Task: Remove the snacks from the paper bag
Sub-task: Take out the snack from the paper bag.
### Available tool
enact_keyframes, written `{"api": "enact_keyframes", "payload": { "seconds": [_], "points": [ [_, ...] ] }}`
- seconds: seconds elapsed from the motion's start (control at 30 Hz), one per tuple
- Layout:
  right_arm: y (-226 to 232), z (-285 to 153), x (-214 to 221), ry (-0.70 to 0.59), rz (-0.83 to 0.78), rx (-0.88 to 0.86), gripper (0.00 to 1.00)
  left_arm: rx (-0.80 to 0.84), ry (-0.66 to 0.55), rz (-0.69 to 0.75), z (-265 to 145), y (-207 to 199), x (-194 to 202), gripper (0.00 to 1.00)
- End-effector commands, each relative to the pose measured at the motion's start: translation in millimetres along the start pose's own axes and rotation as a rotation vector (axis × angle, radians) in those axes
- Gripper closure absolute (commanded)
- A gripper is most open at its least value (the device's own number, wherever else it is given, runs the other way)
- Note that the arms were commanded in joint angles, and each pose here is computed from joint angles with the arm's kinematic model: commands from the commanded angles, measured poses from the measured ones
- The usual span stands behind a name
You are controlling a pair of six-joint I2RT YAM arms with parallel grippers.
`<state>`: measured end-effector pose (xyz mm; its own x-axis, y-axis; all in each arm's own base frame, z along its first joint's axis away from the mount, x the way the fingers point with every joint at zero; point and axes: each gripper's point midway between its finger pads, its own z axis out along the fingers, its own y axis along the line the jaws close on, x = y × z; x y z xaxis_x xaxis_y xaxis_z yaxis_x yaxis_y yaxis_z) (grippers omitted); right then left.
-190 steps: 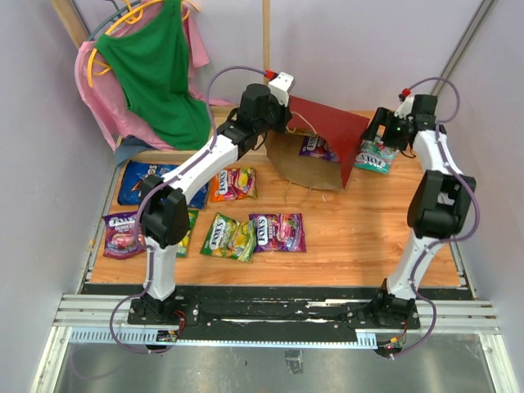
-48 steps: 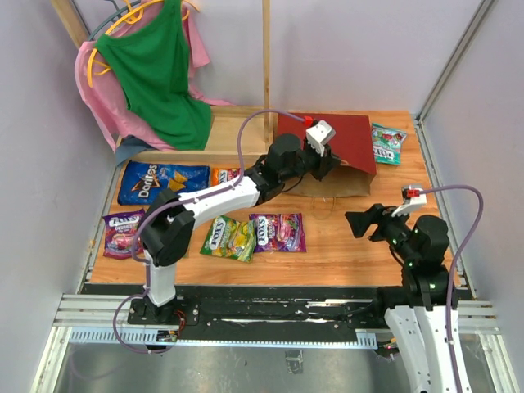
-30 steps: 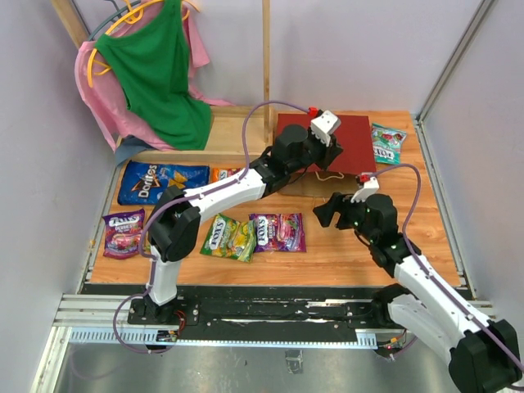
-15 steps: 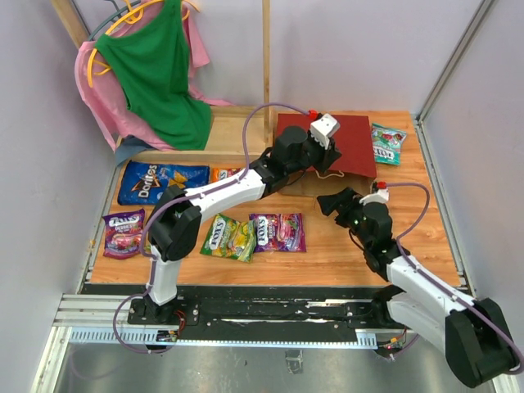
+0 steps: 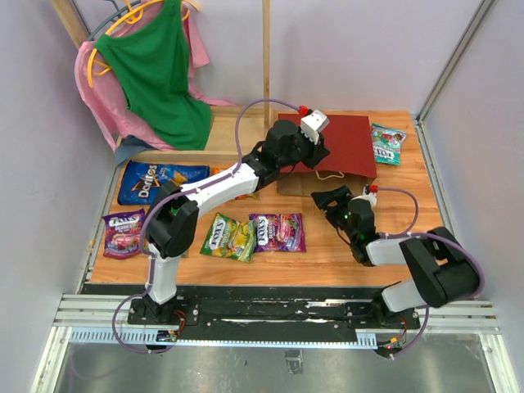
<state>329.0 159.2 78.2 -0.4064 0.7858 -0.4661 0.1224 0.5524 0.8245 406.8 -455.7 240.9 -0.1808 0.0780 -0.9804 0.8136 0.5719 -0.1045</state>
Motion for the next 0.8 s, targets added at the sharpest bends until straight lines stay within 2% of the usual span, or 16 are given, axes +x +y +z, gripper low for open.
{"api": "enact_keyframes", "payload": {
  "seconds": [0.0,0.4,0.67,0.7,0.77],
  "points": [
    [40.2,7.6,-12.2,-0.059,0.098,-0.170,0.25,-0.001,-0.034,0.038,-5.0,1.3,-18.1,0.78],
    [29.6,27.7,-27.2,-0.181,0.212,-0.151,0.19,-0.060,-0.081,0.065,3.6,21.0,-43.1,0.77],
    [32.7,43.2,-38.3,-0.239,0.276,-0.148,0.23,-0.062,-0.058,0.078,3.2,22.2,-37.3,0.77],
    [33.2,44.4,-40.2,-0.248,0.277,-0.147,0.24,-0.058,-0.047,0.086,0.6,21.4,-34.6,0.74],
    [33.3,45.6,-42.6,-0.260,0.279,-0.143,0.24,-0.029,-0.022,0.111,-7.0,16.0,-30.0,0.46]
  ]
}}
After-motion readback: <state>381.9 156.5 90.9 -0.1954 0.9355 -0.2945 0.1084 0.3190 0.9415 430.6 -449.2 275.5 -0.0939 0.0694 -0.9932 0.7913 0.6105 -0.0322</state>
